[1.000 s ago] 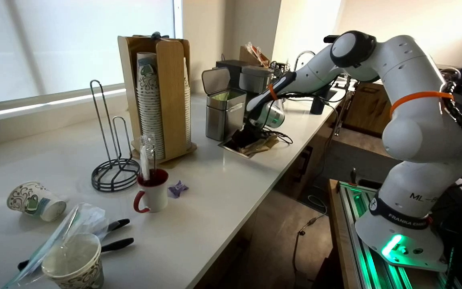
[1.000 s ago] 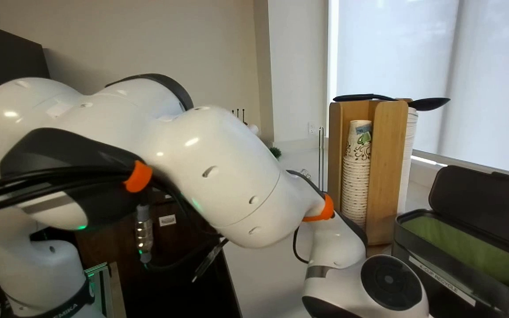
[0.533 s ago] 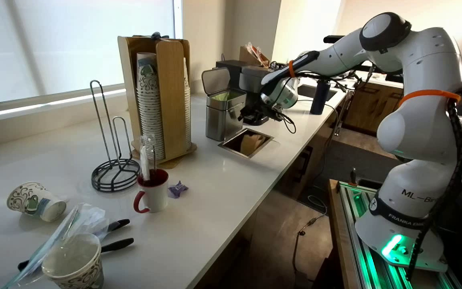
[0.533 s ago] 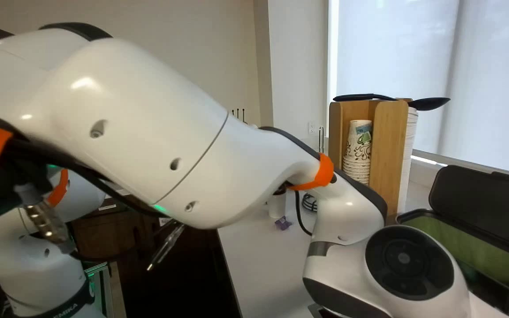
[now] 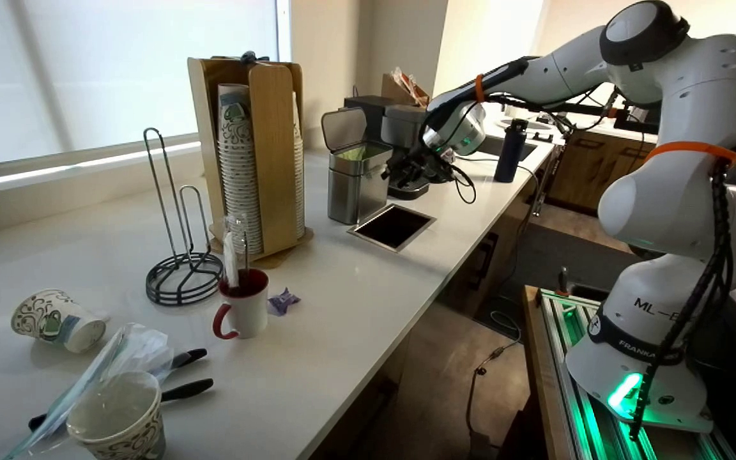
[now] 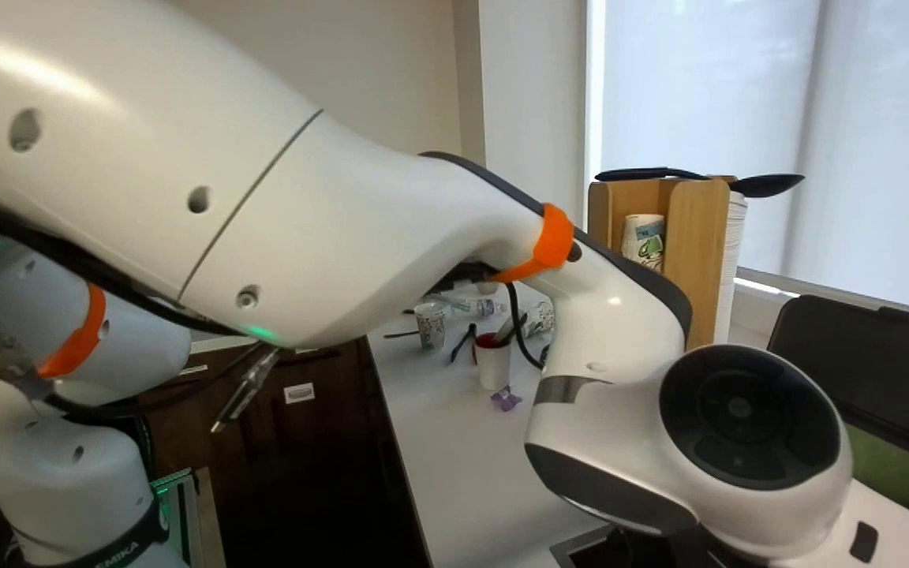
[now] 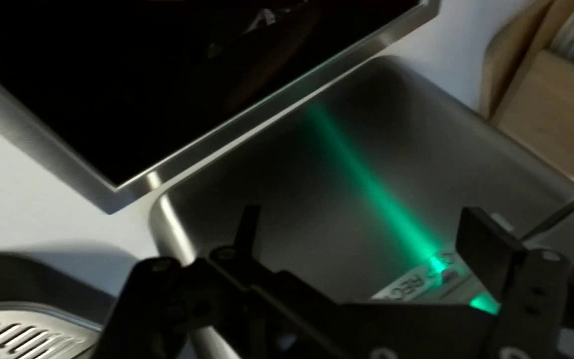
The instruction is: Put the brown paper bag in the trash chute.
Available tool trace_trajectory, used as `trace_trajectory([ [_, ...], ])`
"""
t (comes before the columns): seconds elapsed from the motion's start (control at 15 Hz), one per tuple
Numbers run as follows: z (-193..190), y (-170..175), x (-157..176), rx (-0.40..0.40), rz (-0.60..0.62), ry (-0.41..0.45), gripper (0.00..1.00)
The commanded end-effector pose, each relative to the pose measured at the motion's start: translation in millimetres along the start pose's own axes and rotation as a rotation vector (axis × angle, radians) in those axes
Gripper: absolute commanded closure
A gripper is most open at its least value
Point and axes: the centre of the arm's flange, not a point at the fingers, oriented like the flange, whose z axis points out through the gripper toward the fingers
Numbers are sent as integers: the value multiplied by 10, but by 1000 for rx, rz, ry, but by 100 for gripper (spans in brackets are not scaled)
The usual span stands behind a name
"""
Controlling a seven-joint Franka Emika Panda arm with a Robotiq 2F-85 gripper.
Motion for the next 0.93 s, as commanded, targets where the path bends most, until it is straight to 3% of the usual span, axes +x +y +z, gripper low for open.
trace_trajectory([
  [0.0,-267,-400,-211,175,-37,-55,0],
  [0.2,-452,-895,-249,307,-63,-109,0],
  [0.33,-547,-1225,-238,351,-70,-147,0],
  [0.53,-658,-1791,-237,345,-113,-168,0],
  [0.73,-762,-2280,-247,318,-172,-136,0],
  [0.8,-540,-2031,-49,364,-165,-150,0],
  [0.87,-565,-2141,-37,356,-181,-149,0],
])
